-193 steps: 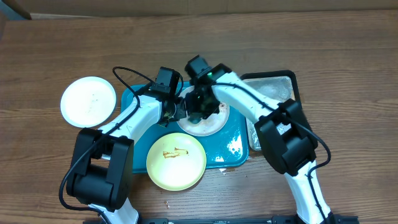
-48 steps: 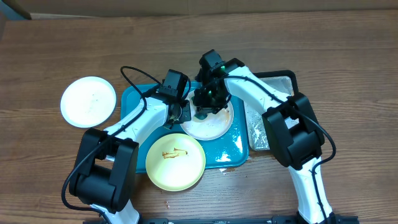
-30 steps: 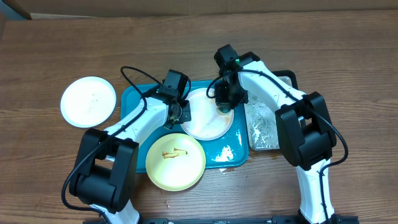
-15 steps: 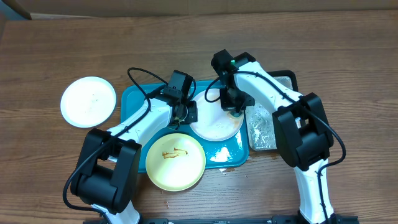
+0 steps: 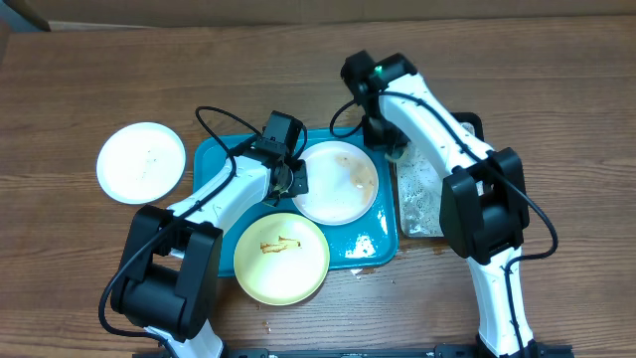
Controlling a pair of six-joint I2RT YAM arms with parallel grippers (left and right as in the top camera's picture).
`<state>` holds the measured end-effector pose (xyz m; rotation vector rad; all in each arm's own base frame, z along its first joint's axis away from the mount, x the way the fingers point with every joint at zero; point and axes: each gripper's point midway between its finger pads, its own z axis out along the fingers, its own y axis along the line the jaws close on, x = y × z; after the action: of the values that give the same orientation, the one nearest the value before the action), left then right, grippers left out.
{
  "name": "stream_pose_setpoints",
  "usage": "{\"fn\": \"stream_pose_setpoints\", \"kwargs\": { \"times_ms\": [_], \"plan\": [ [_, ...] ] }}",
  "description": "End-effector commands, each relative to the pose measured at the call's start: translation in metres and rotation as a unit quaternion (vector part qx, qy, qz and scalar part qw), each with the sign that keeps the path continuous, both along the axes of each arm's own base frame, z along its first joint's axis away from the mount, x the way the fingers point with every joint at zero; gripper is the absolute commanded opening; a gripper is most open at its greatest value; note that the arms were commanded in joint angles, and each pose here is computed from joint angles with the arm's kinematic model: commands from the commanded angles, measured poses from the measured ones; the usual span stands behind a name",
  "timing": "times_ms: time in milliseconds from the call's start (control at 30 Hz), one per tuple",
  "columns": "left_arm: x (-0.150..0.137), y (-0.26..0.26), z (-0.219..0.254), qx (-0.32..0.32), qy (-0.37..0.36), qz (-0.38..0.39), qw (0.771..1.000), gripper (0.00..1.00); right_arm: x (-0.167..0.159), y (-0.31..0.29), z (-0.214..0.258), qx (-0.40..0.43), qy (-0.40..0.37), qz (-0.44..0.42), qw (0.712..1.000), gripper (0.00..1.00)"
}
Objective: Clean dirty plates on tray and stack at the side
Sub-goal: 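Wipe the plate once more, then return the sponge to the basin, then lift the cleaned white plate with the left gripper and tilt it upward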
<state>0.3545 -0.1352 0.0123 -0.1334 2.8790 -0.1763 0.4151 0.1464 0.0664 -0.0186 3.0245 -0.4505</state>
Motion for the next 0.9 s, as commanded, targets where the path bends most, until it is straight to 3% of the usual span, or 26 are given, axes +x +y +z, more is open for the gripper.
{"fn": "stream_pose_setpoints", "kwargs": {
  "times_ms": [0,533,867],
  "plan": [
    [-0.006,0.016,-0.009,0.037,0.008,0.006,0.999,0.04,0.013,-0.009,0.013,-0.026,-0.03,-0.006,0.999,0.04],
    [0.003,0.024,0.001,0.034,0.001,0.033,0.999,0.04,0.002,0.006,0.006,0.021,0.0,-0.009,1.0,0.04],
    [0.028,0.036,0.077,0.036,-0.058,0.041,0.997,0.04,0.003,0.007,0.006,0.03,0.001,-0.011,0.999,0.04]
  ]
}}
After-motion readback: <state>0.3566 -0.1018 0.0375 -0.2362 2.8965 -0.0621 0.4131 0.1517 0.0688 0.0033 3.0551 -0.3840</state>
